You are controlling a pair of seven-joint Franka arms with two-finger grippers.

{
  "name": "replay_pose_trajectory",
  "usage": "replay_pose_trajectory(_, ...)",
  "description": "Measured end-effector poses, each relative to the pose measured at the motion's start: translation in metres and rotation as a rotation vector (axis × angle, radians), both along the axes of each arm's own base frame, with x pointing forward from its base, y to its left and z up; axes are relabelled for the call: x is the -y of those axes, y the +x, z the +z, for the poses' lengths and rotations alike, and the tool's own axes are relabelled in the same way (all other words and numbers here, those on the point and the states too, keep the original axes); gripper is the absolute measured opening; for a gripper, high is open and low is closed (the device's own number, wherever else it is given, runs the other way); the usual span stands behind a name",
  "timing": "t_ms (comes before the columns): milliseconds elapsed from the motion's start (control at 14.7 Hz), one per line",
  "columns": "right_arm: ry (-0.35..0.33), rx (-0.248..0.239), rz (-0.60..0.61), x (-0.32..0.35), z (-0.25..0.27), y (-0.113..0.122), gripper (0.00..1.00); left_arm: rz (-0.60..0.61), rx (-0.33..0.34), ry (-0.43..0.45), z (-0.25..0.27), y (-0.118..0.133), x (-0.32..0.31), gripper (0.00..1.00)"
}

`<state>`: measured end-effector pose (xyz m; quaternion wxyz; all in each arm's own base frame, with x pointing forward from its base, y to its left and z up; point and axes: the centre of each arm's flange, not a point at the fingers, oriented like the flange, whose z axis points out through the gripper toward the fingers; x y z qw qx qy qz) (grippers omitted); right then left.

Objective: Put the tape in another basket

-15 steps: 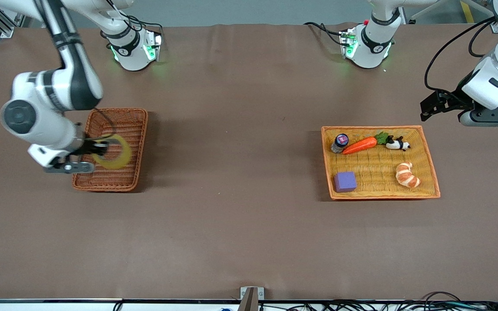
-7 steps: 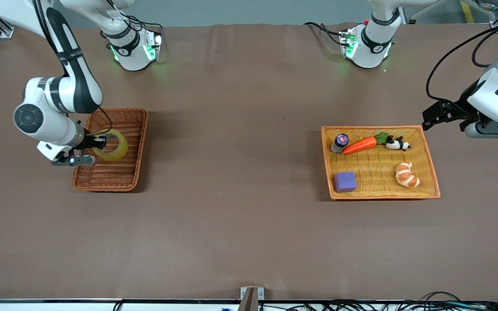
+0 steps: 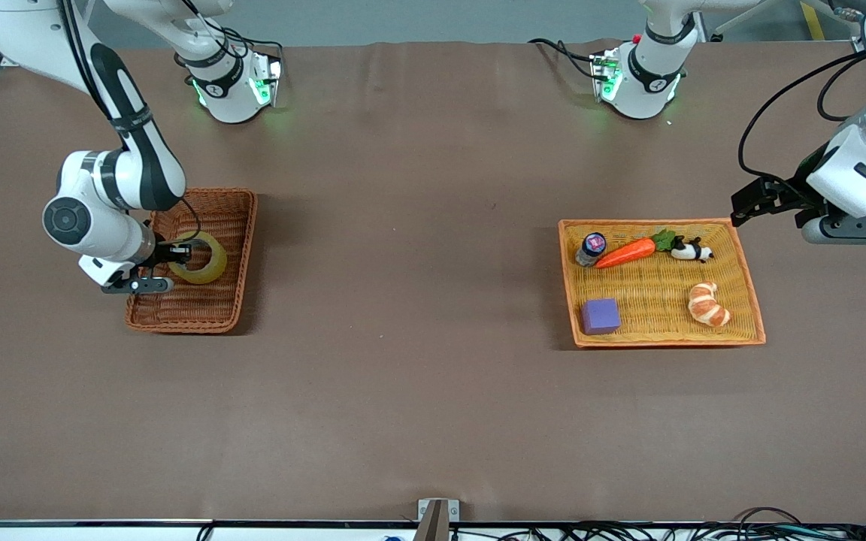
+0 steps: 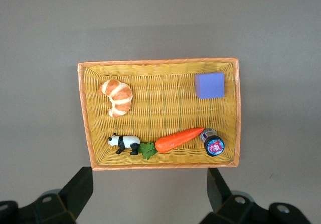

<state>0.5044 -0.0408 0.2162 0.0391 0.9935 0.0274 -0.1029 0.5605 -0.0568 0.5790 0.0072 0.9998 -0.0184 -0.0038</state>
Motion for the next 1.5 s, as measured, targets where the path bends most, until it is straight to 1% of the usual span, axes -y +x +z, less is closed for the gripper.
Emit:
replay_pose_trajectory(68, 0.0, 0.002, -0.001, 0.0, 0.0, 0.001, 0.32, 0.001, -0.001, 0.0, 0.0, 0.0, 0.0, 1.0)
replay_pose_trajectory(205, -0.002, 0.033, 0.0, 0.0, 0.013, 0.012, 0.52, 0.002, -0.002, 0.0, -0.002, 0.001, 0.0, 1.0)
replay_pose_trajectory(341, -0.004, 0.103, 0.003, -0.001, 0.046, 0.035, 0.7, 0.002, 0.001, 0.0, 0.0, 0.002, 0.0, 1.0)
replay_pose_trajectory(477, -0.006, 0.193, 0.009, -0.003, 0.099, 0.056, 0.9, 0.006, 0.012, -0.002, 0.005, 0.004, -0.002, 1.0)
replay_pose_trajectory(545, -0.005, 0.232, 0.015, -0.007, 0.127, 0.063, 0.99, 0.009, 0.016, -0.002, 0.007, 0.004, -0.004, 1.0)
replay_pose_trajectory(614, -0.005, 0.254, 0.021, -0.012, 0.156, 0.067, 1.0, 0.012, 0.017, -0.002, 0.007, 0.004, -0.005, 1.0)
replay_pose_trajectory(682, -0.006, 0.258, 0.022, -0.015, 0.184, 0.069, 1.0, 0.014, 0.016, -0.002, 0.007, 0.005, -0.006, 1.0)
replay_pose_trajectory(955, 0.038, 0.198, -0.028, -0.017, 0.295, 0.073, 1.0, 0.016, 0.012, -0.002, 0.005, 0.005, -0.006, 1.0)
replay_pose_trajectory(1091, 0.043, 0.191, -0.039, -0.016, 0.343, 0.072, 1.0, 0.018, 0.011, -0.002, 0.005, 0.006, -0.007, 1.0)
replay_pose_trajectory(1295, 0.048, 0.192, -0.048, -0.014, 0.391, 0.066, 1.0, 0.02, 0.009, -0.001, 0.004, 0.006, -0.009, 1.0)
replay_pose_trajectory(1500, 0.048, 0.195, -0.06, -0.007, 0.406, 0.063, 1.0, 0.024, 0.006, -0.001, 0.002, 0.007, -0.011, 1.0)
